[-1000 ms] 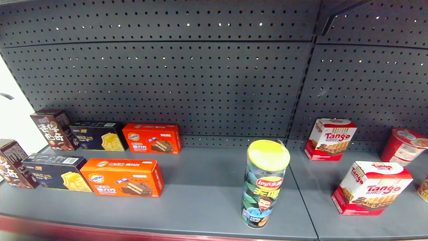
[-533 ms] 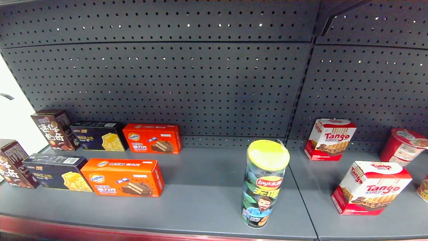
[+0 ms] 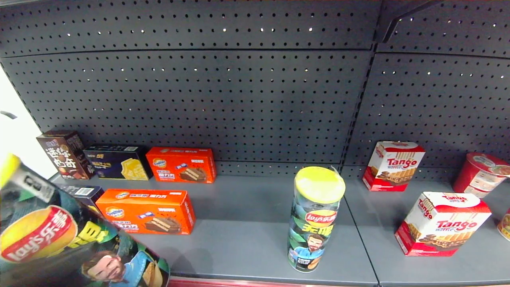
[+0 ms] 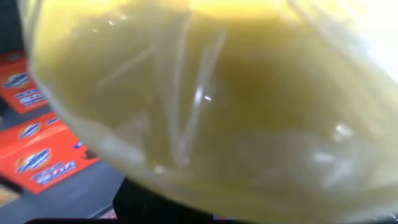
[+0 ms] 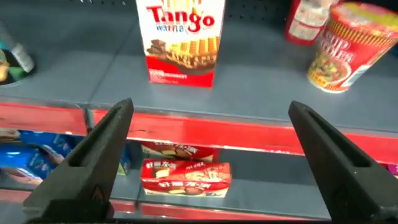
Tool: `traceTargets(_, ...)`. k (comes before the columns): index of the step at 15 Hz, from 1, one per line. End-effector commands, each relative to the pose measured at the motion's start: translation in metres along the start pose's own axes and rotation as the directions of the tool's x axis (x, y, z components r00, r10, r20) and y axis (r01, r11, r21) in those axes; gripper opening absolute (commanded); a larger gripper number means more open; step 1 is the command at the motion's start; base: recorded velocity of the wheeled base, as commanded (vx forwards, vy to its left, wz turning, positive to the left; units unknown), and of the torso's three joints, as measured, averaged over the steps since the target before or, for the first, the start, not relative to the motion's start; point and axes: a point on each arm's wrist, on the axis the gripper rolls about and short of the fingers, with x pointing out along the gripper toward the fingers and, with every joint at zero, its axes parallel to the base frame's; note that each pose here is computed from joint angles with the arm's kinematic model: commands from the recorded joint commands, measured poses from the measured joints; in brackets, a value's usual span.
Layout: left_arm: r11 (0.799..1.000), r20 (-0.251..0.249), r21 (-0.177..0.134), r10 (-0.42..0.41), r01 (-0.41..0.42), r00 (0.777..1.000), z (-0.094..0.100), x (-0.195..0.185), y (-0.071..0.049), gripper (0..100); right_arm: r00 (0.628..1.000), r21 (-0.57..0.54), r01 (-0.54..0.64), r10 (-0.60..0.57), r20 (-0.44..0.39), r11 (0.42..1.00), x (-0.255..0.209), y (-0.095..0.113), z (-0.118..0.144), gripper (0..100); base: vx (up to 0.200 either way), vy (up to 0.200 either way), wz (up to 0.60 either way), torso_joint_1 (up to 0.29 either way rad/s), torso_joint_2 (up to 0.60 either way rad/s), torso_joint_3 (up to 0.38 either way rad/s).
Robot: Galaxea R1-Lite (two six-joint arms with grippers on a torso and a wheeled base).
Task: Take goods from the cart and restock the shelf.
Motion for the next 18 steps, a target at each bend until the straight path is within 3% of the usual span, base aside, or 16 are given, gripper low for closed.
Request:
traceTargets(1,0.999,-0.083,-0.031,-0.013,0.01,0.996,0.0,0.029,0.01,0,0.999,-0.009,0.034,-0.034,-0.008,0.999,0.011,0.001,-0.02,100,0.0,0.0,0.0,0.0,0.0,0.0)
traceTargets(2,0.999,-0.097,-0.035,-0.025,0.022,0.995,0.0,0.038,0.014,0,0.996,-0.024,0.074,-0.073,0.052,0.997,0.015,0.001,-0.022,100,0.0,0.0,0.0,0.0,0.0,0.0)
traceTargets(3,0.999,-0.096,-0.03,-0.03,0.027,0.995,0.003,0.047,0.017,0,0.995,-0.027,0.083,-0.081,0.06,0.996,0.016,0.001,-0.022,100,0.0,0.0,0.0,0.0,0.0,0.0)
traceTargets(8,0.999,-0.129,0.033,0.008,-0.004,0.992,0.008,0.093,0.041,0,0.995,-0.035,0.089,-0.087,0.057,0.995,0.016,0.001,-0.022,100,0.0,0.0,0.0,0.0,0.0,0.0)
traceTargets(10,0.999,-0.144,0.043,0.021,-0.015,0.989,0.01,0.104,0.048,0,0.994,-0.035,0.091,-0.088,0.057,0.995,0.016,0.001,-0.023,100,0.0,0.0,0.0,0.0,0.0,0.0)
traceTargets(12,0.995,-0.142,0.1,0.026,-0.011,0.99,0.022,0.127,0.059,0,0.994,-0.034,0.097,-0.095,0.056,0.995,0.016,0.001,-0.022,100,0.0,0.0,0.0,0.0,0.0,0.0)
traceTargets(14,0.991,-0.133,0.13,0.016,0.002,0.991,0.032,0.145,0.064,0,0.994,-0.037,0.097,-0.095,0.058,0.995,0.016,0.001,-0.023,100,0.0,0.0,0.0,0.0,0.0,0.0)
traceTargets(18,0.987,-0.12,0.155,-0.015,0.034,0.993,0.043,0.17,0.056,0,0.994,-0.039,0.097,-0.095,0.056,0.995,0.016,0.001,-0.022,100,0.0,0.0,0.0,0.0,0.0,0.0)
